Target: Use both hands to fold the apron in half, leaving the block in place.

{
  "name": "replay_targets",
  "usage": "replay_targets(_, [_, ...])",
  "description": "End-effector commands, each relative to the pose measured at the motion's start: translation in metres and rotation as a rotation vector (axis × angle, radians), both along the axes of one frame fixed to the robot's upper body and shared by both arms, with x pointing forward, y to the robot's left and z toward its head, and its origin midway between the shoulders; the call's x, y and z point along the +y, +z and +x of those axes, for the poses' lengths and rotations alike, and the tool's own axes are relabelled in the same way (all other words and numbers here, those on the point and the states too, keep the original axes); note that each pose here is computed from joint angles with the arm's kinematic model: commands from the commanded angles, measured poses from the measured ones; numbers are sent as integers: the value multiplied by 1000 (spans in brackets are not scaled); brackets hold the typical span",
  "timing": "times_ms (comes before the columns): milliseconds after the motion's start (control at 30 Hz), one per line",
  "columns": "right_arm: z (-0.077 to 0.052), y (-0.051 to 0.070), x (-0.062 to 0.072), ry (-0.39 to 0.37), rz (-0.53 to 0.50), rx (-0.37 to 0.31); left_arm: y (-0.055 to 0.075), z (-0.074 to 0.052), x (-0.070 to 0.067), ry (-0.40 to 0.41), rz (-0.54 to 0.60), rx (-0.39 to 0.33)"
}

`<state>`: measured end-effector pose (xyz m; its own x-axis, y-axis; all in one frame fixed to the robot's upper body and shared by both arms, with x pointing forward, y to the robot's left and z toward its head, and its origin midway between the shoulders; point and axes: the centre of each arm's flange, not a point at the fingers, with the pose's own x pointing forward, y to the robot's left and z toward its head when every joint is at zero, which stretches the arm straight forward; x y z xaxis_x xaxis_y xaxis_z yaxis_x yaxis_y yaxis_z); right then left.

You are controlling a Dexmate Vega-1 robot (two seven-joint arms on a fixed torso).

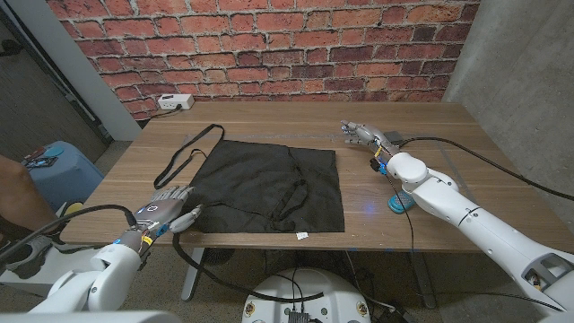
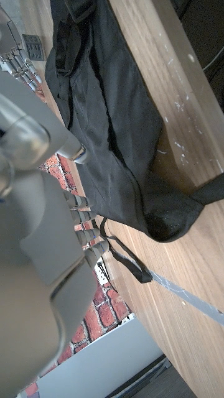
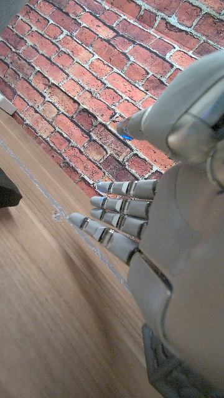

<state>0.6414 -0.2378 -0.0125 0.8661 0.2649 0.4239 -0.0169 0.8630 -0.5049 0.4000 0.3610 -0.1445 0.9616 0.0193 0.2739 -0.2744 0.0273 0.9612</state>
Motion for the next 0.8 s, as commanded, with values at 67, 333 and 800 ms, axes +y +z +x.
replay_targets(67, [-10, 5, 2, -65, -20, -28, -6, 8, -1, 19, 17, -9])
replay_targets(333, [-17, 8, 8, -79, -47, -17, -7, 11, -3, 16, 46, -4])
replay_targets(800, [-24, 6, 21, -53, -81, 11, -15, 14, -6, 1, 56, 5])
